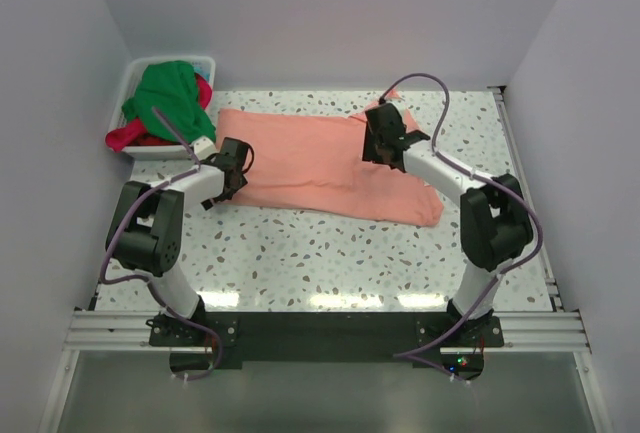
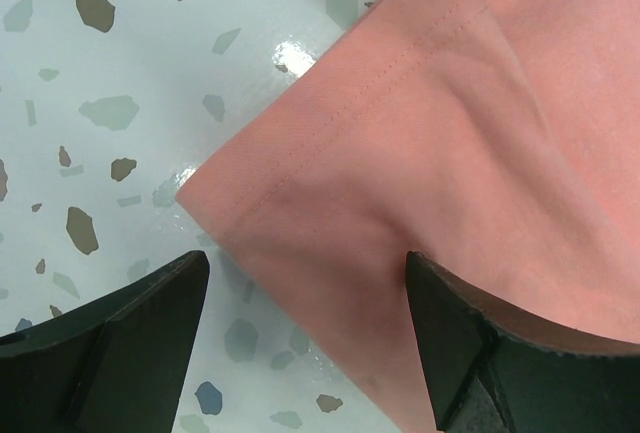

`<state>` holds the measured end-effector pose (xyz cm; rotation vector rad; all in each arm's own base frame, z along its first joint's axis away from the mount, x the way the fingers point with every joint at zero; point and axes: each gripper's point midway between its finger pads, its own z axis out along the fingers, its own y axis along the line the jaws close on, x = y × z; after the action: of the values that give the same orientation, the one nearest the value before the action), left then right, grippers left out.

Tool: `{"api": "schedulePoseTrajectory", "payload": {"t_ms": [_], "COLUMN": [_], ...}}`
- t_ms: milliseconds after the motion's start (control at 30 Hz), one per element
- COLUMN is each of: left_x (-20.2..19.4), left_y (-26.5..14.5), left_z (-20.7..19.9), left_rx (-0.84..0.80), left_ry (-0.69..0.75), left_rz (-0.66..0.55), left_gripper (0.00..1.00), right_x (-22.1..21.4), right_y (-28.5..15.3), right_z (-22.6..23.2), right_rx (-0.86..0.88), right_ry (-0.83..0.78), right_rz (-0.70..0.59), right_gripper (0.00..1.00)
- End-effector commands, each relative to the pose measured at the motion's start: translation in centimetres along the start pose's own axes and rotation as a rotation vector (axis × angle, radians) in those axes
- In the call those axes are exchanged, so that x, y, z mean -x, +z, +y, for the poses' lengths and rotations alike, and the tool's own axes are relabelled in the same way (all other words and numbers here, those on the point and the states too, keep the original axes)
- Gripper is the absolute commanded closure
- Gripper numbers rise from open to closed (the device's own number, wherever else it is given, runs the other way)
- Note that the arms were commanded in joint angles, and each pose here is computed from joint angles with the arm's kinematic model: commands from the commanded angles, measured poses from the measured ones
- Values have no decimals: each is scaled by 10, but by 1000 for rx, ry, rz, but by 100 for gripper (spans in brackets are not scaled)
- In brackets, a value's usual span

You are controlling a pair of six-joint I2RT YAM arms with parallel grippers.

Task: Fold and stack the t-shirts
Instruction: Fold the tshirt

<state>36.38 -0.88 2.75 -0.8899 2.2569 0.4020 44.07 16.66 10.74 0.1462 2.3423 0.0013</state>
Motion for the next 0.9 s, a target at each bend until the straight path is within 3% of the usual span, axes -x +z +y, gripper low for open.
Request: {"api": "schedulePoseTrajectory", "payload": {"t_ms": [0,367,867], "left_x": [26,45,19], "left_y": [-10,-18,16], "left_z": [-6,-21,-19], "left_rx": [-37,-122,-72], "left_ry": [-10,-35,-27], "left_rz": [-70,-125,-39], "left_gripper": [16,16,16], "right_x": [-21,-57,-95], "right_y": [-14,-20,-28], "right_z": [-30,-53,-72], "right_rx": [-78,-122,-134], "right_ry": [-5,1,0], "right_rz": [33,96,177], "right_gripper": [46,46,47]}}
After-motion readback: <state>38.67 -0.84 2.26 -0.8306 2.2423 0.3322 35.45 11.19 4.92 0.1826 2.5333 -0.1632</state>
